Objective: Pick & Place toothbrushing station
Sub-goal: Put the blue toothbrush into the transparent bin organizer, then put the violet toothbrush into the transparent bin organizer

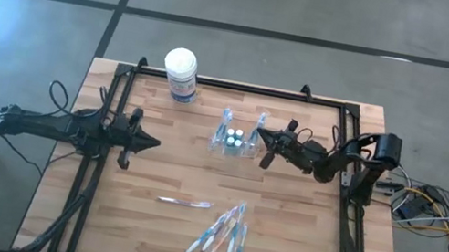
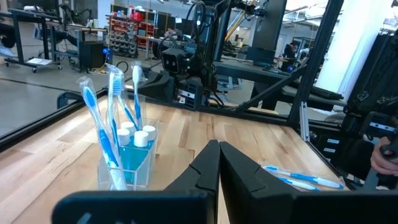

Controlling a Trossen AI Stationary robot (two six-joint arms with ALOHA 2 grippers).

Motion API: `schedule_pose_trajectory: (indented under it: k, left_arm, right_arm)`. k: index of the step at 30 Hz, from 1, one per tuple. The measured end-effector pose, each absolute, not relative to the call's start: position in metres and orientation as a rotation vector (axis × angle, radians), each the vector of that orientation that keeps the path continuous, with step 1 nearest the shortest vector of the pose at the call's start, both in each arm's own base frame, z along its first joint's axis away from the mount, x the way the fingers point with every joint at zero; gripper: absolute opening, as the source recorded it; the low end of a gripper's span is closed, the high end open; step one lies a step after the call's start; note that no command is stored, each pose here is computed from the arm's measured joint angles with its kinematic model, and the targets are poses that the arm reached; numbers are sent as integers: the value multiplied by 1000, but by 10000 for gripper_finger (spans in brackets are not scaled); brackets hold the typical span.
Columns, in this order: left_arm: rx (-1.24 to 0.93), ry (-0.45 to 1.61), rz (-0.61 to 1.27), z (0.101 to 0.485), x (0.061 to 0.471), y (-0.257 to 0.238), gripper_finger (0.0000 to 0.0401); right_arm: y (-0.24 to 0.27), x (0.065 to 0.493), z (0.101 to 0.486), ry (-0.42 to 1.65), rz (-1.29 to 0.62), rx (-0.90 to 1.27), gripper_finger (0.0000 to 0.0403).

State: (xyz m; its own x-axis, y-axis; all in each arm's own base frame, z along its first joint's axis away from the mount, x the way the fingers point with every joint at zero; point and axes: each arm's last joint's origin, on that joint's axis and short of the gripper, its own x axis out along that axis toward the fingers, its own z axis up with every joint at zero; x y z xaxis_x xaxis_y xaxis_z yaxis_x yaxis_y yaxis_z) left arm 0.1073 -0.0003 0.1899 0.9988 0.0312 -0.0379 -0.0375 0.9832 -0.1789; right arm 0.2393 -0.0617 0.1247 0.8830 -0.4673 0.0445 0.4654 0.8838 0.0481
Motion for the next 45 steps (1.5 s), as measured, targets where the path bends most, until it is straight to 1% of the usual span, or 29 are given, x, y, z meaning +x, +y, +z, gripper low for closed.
schedule_pose_trajectory:
  k: [15, 20, 25, 29, 34, 38, 42, 45]
  left_arm:
    - [-193, 34, 35, 190, 107, 0, 13]
    - [-199, 30, 34, 190, 107, 0, 12]
    - [-202, 29, 34, 191, 107, 0, 14]
    - [-205, 26, 33, 191, 107, 0, 14]
    - [-198, 31, -35, 191, 107, -2, 14]
    - [-181, 28, -38, 192, 107, -2, 14]
    - [-174, 25, -40, 193, 107, -2, 12]
    - [-167, 25, -41, 193, 107, -2, 8]
  right_arm:
    - [-57, 215, 130, -73, -533, 72, 81]
    - [-55, 198, 136, -96, -563, 75, 93]
    - [-49, 176, 147, -176, -556, 110, 95]
    - [-45, 163, 156, -237, -525, 149, 95]
    - [-37, 158, 167, -223, -290, 95, 88]
    - [-33, 151, 173, -191, -227, 91, 60]
    - [-31, 142, 172, -113, -225, 87, 21]
    - [-30, 135, 172, -80, -227, 95, 11]
